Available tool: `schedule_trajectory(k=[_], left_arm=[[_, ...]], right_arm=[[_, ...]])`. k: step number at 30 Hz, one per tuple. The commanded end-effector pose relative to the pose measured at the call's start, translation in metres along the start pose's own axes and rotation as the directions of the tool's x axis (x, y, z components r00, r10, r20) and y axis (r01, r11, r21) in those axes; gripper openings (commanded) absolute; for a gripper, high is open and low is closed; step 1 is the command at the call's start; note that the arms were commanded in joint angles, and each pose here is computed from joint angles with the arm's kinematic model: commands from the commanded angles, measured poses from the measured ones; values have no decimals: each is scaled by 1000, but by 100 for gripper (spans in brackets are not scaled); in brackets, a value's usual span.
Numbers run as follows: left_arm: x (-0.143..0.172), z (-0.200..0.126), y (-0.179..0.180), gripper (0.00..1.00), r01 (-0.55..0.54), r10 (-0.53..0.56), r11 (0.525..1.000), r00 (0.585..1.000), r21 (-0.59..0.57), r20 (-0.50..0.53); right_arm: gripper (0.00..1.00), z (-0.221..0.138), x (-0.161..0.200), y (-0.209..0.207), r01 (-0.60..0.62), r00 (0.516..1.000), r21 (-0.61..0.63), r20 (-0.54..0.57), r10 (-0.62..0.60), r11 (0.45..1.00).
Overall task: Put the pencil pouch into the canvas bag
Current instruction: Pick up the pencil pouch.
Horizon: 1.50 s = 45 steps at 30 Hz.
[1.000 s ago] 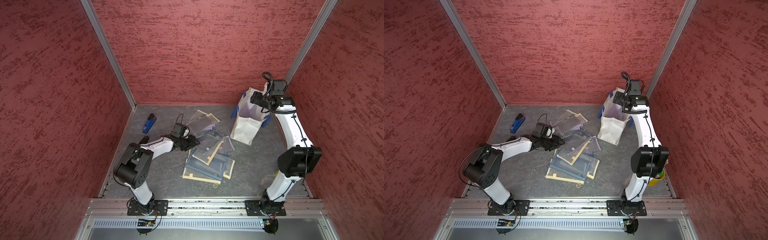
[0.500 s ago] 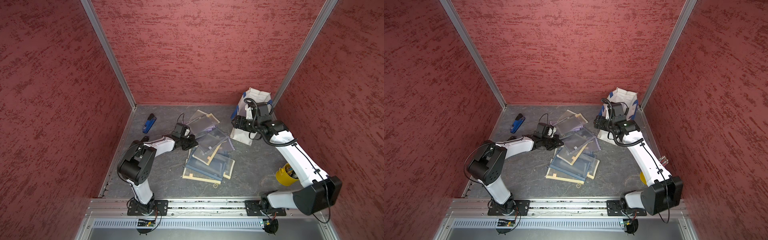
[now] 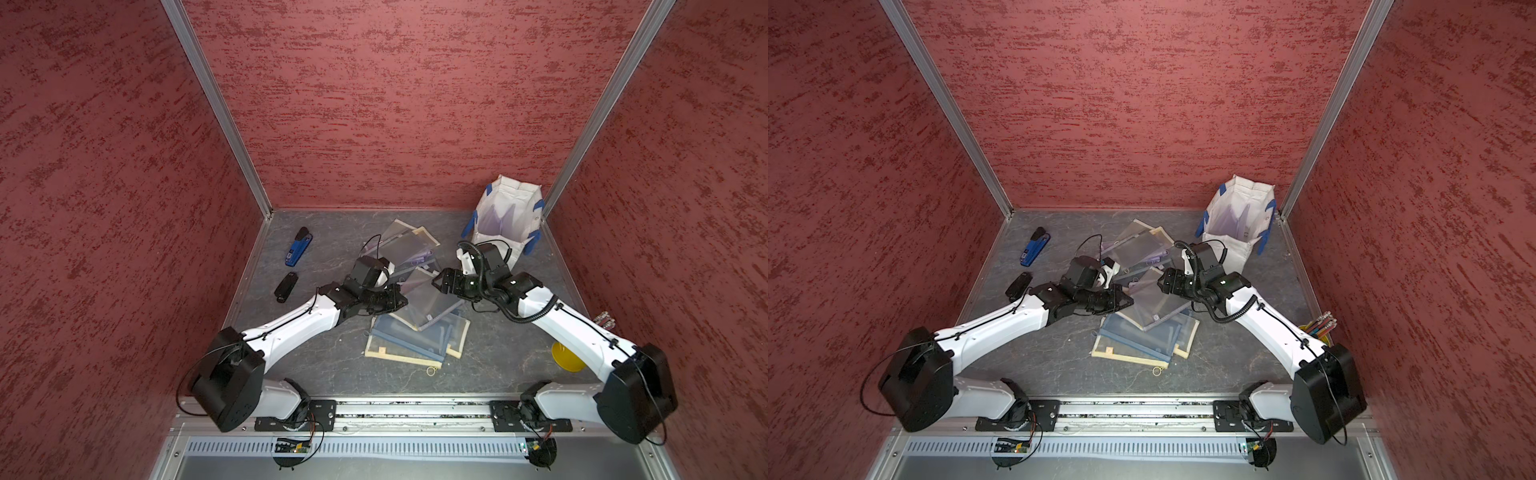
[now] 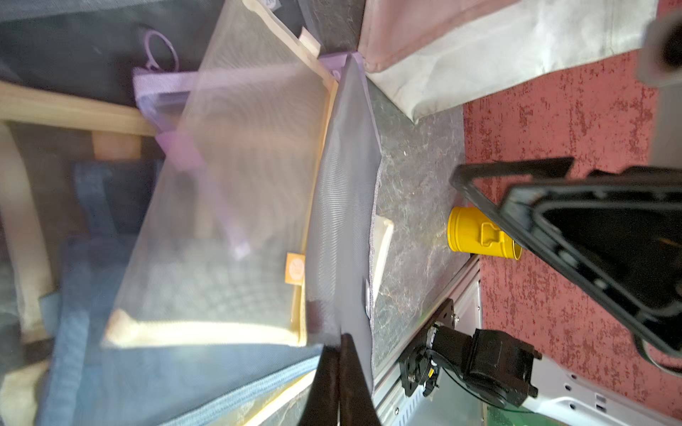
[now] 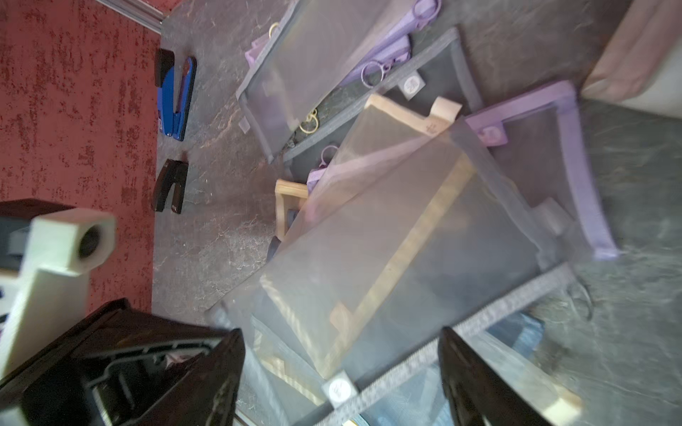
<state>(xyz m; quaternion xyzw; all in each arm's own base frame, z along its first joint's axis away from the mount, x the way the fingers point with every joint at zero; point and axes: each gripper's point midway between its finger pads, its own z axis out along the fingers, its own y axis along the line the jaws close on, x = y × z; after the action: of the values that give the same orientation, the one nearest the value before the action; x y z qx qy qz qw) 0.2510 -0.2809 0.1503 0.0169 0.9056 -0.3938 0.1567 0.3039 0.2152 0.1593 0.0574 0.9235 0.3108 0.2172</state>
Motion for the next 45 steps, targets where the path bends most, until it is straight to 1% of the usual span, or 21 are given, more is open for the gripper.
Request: schedule_trajectory(k=[1,4,6,8,12,13,15,16,19,21,24,27,29,32,34,36,39,43,45], left_arm=[[14,-9,20,0,42,-43,997,999,-72,-13],[23,-7,25,0,47,-50,997,997,-56,-51],[33,-3,29,0,32,-37,998,995,-57,-91],[41,-3,40,0,29,-38,996,993,-84,-112],[53,-8,50,0,58,-67,996,988,-65,-142],[58,-11,52,5,50,-61,996,985,-72,-159],[64,-17,53,28,33,-48,996,982,-83,-183],[66,-22,54,33,18,-35,996,981,-92,-191],[62,-38,53,40,-29,3,991,981,-133,-195],[53,-45,50,41,-72,40,985,980,-157,-193],[31,-47,38,42,-151,122,976,976,-158,-179],[8,-34,29,42,-182,158,973,973,-142,-168],[-10,-18,19,42,-193,177,976,973,-101,-148],[-33,10,5,43,-211,203,976,969,-47,-144],[-42,30,1,43,-222,215,975,963,-23,-164],[-45,45,1,44,-216,212,976,959,-2,-188],[-41,61,7,46,-195,194,981,955,18,-224],[-25,68,17,49,-163,167,986,947,38,-274],[-13,68,19,51,-130,143,989,946,65,-290]], right_arm=[[82,17,2,6,-39,999,-54,-17,38,998],[82,31,9,4,-21,998,-45,-60,18,999],[82,36,8,15,26,997,-64,-75,-31,998],[82,42,8,24,67,992,-77,-101,-75,995],[82,46,18,25,72,984,-71,-155,-82,995],[82,44,23,21,60,984,-58,-164,-69,996],[82,38,36,9,34,983,-36,-182,-40,999],[82,35,43,3,22,981,-26,-193,-26,999],[82,16,54,-2,11,981,-21,-191,-15,1000],[82,6,60,-1,16,980,-27,-197,-21,1000],[82,-9,77,-4,8,972,-44,-233,-18,999],[82,-19,100,-15,-16,965,-57,-262,0,998],[82,-19,110,-22,-41,962,-65,-273,22,997],[82,-8,120,-34,-85,959,-57,-276,66,995],[82,2,123,-40,-114,959,-62,-266,94,992],[82,10,122,-42,-133,962,-78,-250,110,988],[82,16,118,-40,-119,968,-98,-234,94,988],[81,23,115,-39,-103,970,-113,-230,74,988],[81,24,111,-36,-94,974,-127,-218,65,987]])
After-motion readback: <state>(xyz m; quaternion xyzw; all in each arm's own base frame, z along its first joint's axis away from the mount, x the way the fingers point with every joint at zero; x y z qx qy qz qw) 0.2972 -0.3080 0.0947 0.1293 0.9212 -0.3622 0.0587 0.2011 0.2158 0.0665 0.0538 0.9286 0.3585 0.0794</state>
